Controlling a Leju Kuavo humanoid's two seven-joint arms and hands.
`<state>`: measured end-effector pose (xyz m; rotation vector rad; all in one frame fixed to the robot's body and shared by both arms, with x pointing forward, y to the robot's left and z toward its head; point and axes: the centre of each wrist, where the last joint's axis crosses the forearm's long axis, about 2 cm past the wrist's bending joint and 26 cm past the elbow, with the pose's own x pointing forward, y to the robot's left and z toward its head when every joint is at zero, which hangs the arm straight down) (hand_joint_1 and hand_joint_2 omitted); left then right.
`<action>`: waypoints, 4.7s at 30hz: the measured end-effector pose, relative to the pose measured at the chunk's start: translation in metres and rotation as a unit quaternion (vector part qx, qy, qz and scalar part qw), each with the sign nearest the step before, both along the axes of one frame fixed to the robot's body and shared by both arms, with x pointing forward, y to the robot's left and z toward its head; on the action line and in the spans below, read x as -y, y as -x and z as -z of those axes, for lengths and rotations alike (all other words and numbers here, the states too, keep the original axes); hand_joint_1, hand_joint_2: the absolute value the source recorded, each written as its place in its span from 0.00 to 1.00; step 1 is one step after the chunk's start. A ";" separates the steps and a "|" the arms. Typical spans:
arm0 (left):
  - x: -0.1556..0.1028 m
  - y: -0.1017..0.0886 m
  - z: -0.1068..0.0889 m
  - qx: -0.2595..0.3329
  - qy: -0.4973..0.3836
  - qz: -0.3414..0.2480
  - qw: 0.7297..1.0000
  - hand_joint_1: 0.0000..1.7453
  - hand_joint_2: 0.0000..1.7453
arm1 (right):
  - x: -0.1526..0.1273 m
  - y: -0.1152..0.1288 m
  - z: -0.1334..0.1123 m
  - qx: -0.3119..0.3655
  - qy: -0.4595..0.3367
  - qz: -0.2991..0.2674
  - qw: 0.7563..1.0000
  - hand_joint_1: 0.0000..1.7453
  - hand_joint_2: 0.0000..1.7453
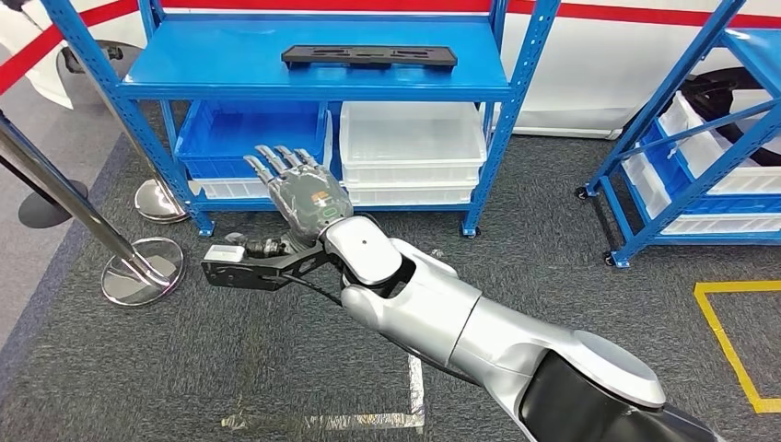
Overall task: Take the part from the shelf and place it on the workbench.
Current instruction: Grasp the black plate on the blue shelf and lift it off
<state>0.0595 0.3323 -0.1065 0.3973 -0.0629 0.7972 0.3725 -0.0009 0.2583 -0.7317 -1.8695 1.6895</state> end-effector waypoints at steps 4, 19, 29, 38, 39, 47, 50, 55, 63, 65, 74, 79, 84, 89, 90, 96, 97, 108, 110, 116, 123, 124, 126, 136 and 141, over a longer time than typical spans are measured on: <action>0.000 0.000 0.000 -0.004 -0.001 -0.002 1.000 0.00 0.00 | 0.001 0.000 0.003 -0.011 0.001 -0.001 1.000 0.00 0.00; 0.002 0.000 0.000 -0.001 0.000 0.003 1.000 0.00 0.00 | 0.002 0.000 0.007 -0.018 -0.001 -0.005 1.000 0.00 0.00; 0.000 0.001 0.000 -0.011 0.000 0.013 1.000 0.00 0.00 | 0.004 -0.001 0.006 -0.002 -0.015 0.013 1.000 0.00 0.00; -0.002 -0.001 0.000 0.001 -0.004 0.023 1.000 0.00 0.00 | 0.011 -0.006 0.007 0.024 0.012 0.028 0.999 0.00 0.00; -0.001 -0.001 0.000 0.005 -0.004 0.026 1.000 0.00 0.00 | 0.012 -0.007 0.007 0.025 0.015 0.029 0.999 0.00 0.00; 0.021 -0.005 0.000 0.012 -0.007 0.062 0.998 0.00 0.00 | 0.011 -0.006 0.006 0.027 0.024 0.033 0.999 0.00 0.00; 0.024 -0.006 0.000 0.011 -0.002 0.067 0.998 0.00 0.00 | 0.011 -0.005 0.009 0.023 0.026 0.030 0.999 0.00 0.00; 0.025 -0.006 0.000 0.008 0.001 0.079 0.997 0.00 0.00 | 0.011 -0.005 0.007 0.022 0.025 0.022 0.999 0.00 0.00; 0.026 -0.005 0.001 0.010 0.004 0.090 0.996 0.00 0.00 | 0.011 -0.008 0.001 0.031 0.026 0.018 0.999 0.00 0.00; 0.025 -0.005 0.001 0.010 0.004 0.092 0.996 0.00 0.00 | 0.012 -0.009 0.003 0.030 0.029 0.019 0.999 0.00 0.00; 0.024 -0.003 0.001 -0.001 0.005 0.105 0.994 0.00 0.00 | 0.013 -0.011 0.001 0.045 0.038 0.022 0.998 0.00 0.00; 0.022 -0.004 0.001 -0.001 0.003 0.110 0.994 0.00 0.00 | 0.013 -0.010 0.002 0.045 0.040 0.024 0.998 0.00 0.00; 0.022 -0.001 0.001 -0.002 0.005 0.115 0.993 0.00 0.00 | 0.013 -0.010 0.003 0.042 0.044 0.025 0.998 0.00 0.00; 0.023 -0.003 0.001 0.002 0.004 0.118 0.993 0.00 0.00 | 0.013 -0.011 0.001 0.042 0.047 0.026 0.998 0.00 0.00; 0.023 -0.002 0.001 0.002 0.004 0.119 0.993 0.00 0.00 | 0.013 -0.011 0.000 0.042 0.047 0.026 0.998 0.00 0.00; 0.023 -0.003 0.001 0.003 0.004 0.120 0.993 0.00 0.00 | 0.017 -0.013 0.004 0.038 0.052 0.030 0.997 0.00 0.00; 0.023 -0.002 0.001 0.003 0.003 0.120 0.993 0.00 0.00 | 0.018 -0.013 0.004 0.038 0.053 0.031 0.997 0.00 0.00; 0.023 -0.004 0.001 0.010 0.010 0.124 0.992 0.00 0.00 | 0.020 -0.014 0.004 0.037 0.056 0.034 0.997 0.00 0.00; 0.022 -0.003 0.001 0.009 0.010 0.124 0.992 0.00 0.00 | 0.020 -0.013 0.006 0.034 0.057 0.034 0.997 0.00 0.00; 0.022 -0.002 0.001 0.009 0.011 0.126 0.992 0.00 0.00 | 0.020 -0.014 0.006 0.035 0.056 0.035 0.997 0.00 0.00; 0.022 -0.003 0.001 0.017 0.012 0.129 0.991 0.00 0.00 | 0.020 -0.015 0.003 0.037 0.060 0.036 0.997 0.00 0.00; 0.022 -0.003 0.001 0.018 0.012 0.130 0.991 0.00 0.00 | 0.020 -0.015 0.002 0.037 0.060 0.036 0.997 0.00 0.00; 0.022 -0.003 0.001 0.018 0.012 0.130 0.991 0.00 0.00 | 0.020 -0.015 0.002 0.037 0.060 0.036 0.997 0.00 0.00; 0.020 -0.004 0.001 0.021 0.011 0.131 0.991 0.00 0.00 | 0.023 -0.016 0.005 0.032 0.067 0.039 0.997 0.00 0.00; 0.018 -0.004 0.001 0.022 0.009 0.133 0.991 0.00 0.00 | 0.023 -0.017 0.003 0.037 0.069 0.039 0.996 0.00 0.00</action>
